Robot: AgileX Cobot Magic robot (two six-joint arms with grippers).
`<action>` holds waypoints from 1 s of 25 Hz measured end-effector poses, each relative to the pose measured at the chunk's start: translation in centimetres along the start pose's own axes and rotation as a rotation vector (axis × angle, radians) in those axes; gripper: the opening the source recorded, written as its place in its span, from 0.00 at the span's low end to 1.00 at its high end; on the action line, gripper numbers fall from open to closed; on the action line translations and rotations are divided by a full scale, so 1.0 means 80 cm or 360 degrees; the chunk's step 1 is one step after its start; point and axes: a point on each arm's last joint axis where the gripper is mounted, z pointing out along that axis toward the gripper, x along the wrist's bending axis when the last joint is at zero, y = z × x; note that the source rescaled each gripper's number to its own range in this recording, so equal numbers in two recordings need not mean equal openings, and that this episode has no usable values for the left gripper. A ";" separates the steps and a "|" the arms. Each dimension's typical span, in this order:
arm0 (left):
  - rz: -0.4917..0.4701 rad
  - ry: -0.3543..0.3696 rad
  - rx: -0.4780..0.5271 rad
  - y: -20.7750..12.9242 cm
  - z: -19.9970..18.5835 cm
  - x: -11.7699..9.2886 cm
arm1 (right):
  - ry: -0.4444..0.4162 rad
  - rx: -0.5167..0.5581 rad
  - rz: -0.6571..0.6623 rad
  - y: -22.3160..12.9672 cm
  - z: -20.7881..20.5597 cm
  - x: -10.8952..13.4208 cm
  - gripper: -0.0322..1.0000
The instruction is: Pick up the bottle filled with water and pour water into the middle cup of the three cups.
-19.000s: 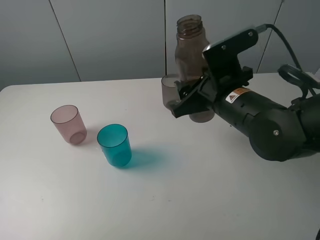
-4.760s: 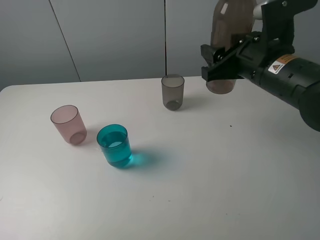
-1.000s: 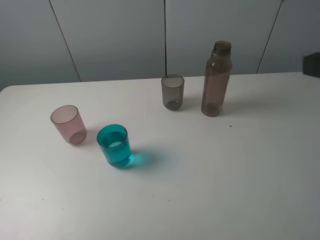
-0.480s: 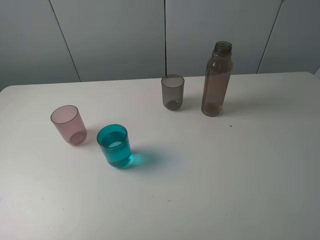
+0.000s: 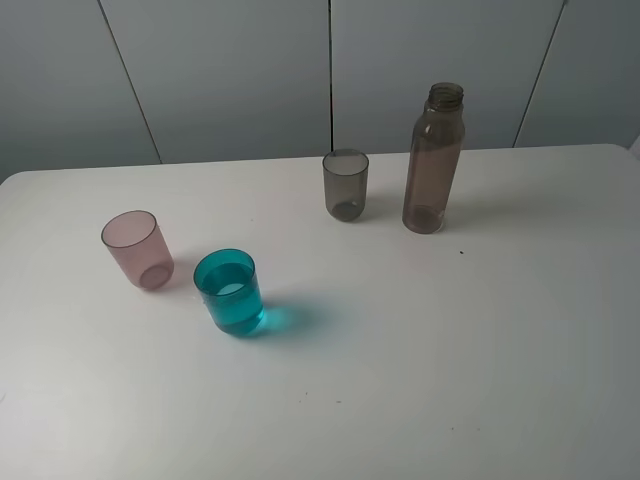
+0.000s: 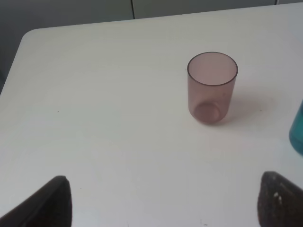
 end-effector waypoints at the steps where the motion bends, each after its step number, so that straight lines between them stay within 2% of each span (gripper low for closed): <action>1: 0.0000 0.0000 0.0000 0.000 0.000 0.000 | -0.0004 0.0000 0.0013 0.000 0.000 0.000 0.89; 6: 0.0000 0.0000 0.0000 0.000 0.000 0.000 | -0.0100 -0.0006 0.0083 0.000 0.000 -0.002 0.89; 13: 0.0000 0.0000 0.0000 0.000 0.000 0.000 | -0.0358 -0.0017 0.0227 0.000 0.001 0.000 0.89; 25: 0.0000 0.0000 0.0000 0.000 0.000 0.000 | -0.0374 -0.0018 0.0233 0.000 0.001 0.000 0.89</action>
